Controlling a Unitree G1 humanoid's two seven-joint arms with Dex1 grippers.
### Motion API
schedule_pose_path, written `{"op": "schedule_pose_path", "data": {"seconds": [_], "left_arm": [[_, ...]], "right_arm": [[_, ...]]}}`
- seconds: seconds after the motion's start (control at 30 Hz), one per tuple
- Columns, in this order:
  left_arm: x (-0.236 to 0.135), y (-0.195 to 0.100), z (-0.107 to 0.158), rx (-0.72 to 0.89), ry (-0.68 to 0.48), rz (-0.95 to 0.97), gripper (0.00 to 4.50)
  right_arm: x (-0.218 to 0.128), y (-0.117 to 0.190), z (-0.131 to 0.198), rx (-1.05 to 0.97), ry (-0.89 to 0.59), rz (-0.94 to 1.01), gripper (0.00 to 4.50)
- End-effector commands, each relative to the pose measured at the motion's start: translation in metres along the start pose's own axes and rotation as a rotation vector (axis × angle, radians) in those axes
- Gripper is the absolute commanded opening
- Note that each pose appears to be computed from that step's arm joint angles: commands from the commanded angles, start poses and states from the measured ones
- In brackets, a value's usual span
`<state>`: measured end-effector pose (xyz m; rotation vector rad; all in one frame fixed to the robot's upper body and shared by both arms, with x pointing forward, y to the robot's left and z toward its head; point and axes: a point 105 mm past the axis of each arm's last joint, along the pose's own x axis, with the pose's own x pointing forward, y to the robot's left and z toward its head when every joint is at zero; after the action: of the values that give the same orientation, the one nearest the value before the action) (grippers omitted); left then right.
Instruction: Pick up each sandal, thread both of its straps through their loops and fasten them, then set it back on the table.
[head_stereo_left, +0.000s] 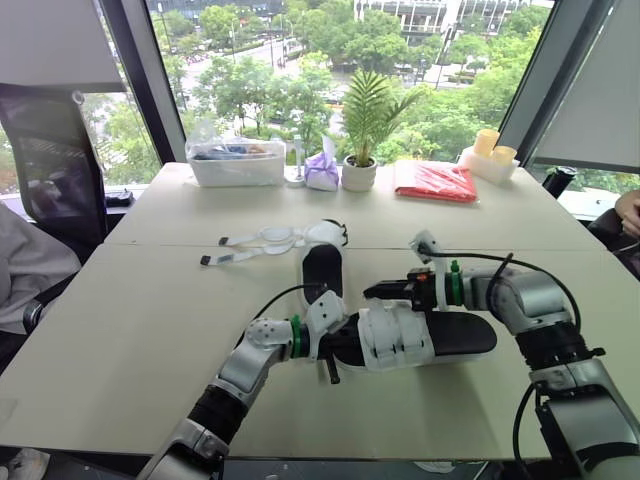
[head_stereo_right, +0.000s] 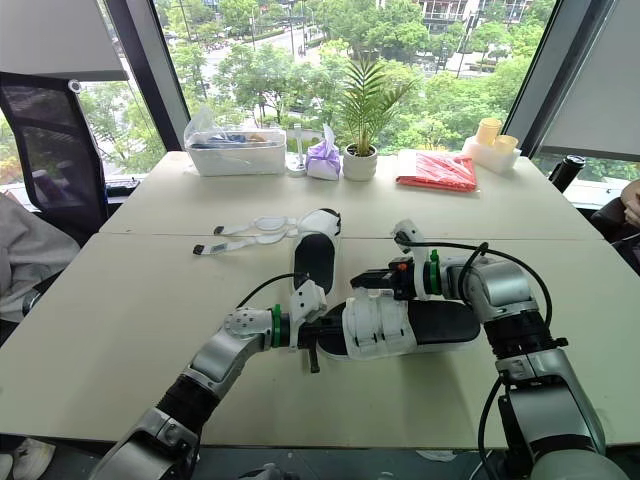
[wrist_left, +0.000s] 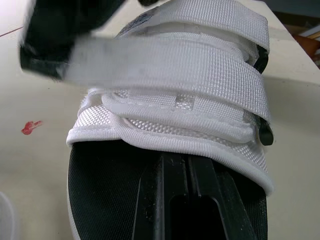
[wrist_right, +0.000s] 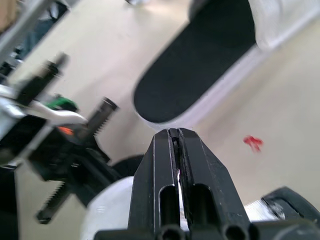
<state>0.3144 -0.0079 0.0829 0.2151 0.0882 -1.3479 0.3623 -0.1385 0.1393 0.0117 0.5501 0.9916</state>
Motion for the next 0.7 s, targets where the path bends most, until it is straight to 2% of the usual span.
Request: {"op": "schedule_pose_path", "data": {"seconds": [0.03, 0.07, 0.17, 0.3, 0.4, 0.57, 0.7], "left_arm": [[0.000, -0.005, -0.017, -0.025, 0.065, -0.010, 0.00], [0.000, -0.005, -0.017, -0.025, 0.065, -0.010, 0.00], [-0.001, -0.004, -0.014, -0.016, 0.061, -0.008, 0.00], [-0.006, -0.005, -0.008, 0.008, 0.051, -0.007, 0.00], [-0.018, -0.006, -0.001, 0.019, 0.032, 0.012, 0.00], [-0.051, -0.007, 0.025, 0.015, -0.027, 0.086, 0.00], [-0.078, -0.008, 0.049, -0.008, -0.078, 0.131, 0.00]], "right_arm": [[-0.001, -0.012, -0.012, -0.079, 0.080, -0.087, 0.05], [0.000, -0.012, -0.012, -0.086, 0.084, -0.086, 0.05], [-0.001, -0.009, -0.008, -0.126, 0.076, -0.074, 0.93], [-0.009, -0.011, 0.008, -0.128, 0.007, -0.094, 2.76], [-0.025, -0.016, 0.024, -0.101, -0.084, -0.133, 4.31], [-0.069, -0.010, 0.039, 0.044, -0.245, -0.097, 4.42], [-0.099, 0.002, 0.007, 0.154, -0.213, -0.027, 4.42]]}}
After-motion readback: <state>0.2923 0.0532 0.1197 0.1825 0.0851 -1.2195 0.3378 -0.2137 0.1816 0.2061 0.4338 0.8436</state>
